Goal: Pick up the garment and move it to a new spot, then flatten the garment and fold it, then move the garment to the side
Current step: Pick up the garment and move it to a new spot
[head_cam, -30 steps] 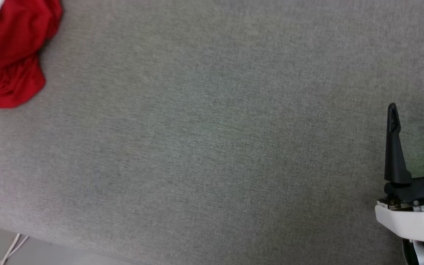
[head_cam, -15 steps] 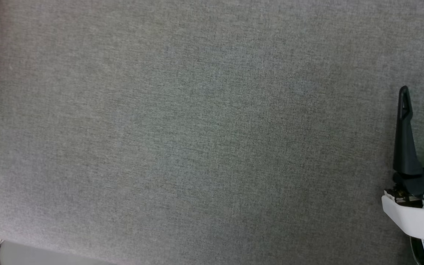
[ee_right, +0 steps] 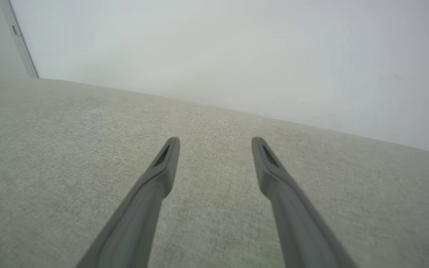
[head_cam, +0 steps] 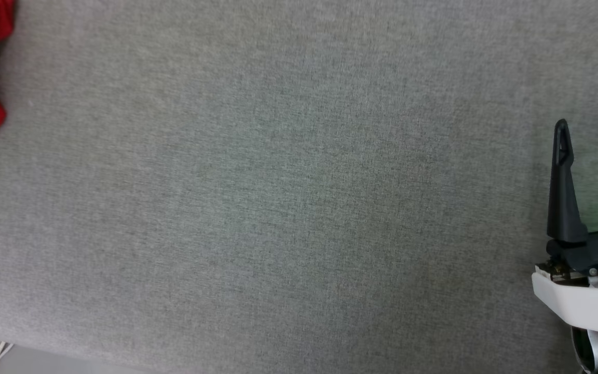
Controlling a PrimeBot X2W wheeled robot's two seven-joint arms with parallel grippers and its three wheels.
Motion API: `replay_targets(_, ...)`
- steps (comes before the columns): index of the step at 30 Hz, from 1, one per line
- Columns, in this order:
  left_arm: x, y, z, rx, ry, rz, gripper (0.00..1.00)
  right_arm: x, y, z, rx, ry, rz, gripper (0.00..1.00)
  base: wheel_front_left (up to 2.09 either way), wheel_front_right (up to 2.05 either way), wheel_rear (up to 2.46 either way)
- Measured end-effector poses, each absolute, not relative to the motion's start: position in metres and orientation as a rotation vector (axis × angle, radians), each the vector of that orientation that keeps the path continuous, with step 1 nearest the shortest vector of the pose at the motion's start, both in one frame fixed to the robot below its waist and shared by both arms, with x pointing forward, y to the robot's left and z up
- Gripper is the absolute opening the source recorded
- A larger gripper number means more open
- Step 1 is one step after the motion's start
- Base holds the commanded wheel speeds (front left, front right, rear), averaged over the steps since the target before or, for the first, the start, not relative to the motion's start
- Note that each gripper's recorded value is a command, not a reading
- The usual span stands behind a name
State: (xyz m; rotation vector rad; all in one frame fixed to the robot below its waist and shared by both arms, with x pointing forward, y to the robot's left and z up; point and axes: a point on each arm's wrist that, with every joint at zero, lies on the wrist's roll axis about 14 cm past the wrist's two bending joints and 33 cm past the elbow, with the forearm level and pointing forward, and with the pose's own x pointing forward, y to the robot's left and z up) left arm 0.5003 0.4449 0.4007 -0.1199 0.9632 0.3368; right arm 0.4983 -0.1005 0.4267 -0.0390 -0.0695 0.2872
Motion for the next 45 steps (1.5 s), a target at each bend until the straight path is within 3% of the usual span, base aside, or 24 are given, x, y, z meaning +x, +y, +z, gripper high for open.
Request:
replay_targets(4,0.524,0.438,0.452,-0.028,0.812,0.273,0.00,0.494,-0.102,0.446,-0.028,-0.101,0.281,1.00,0.00,0.00,0.00)
replay_targets(5,0.541,0.420,0.491,0.043,0.709,0.194,0.00,0.490,-0.104,0.461,-0.021,-0.123,0.277,1.00,0.00,0.00,0.00)
replay_targets(10,0.562,0.377,0.555,0.137,0.548,0.054,0.00,0.479,-0.110,0.481,-0.001,-0.146,0.261,1.00,0.00,0.00,0.00)
replay_targets(24,0.578,0.194,0.658,0.321,0.251,-0.406,0.00,0.432,-0.160,0.518,0.009,-0.167,0.130,1.00,0.00,0.00,0.00)
replay_targets(34,0.539,0.059,0.657,0.309,0.168,-0.768,0.00,0.387,-0.211,0.535,-0.021,-0.178,-0.020,1.00,0.00,0.00,0.00)
replay_targets(40,0.504,0.001,0.602,0.287,0.243,-0.956,0.00,0.373,-0.227,0.534,-0.037,-0.167,-0.071,1.00,0.00,0.00,0.00)
replay_targets(45,0.464,-0.027,0.529,0.257,0.413,-1.072,0.00,0.371,-0.231,0.528,-0.044,-0.145,-0.084,1.00,0.00,0.00,0.00)
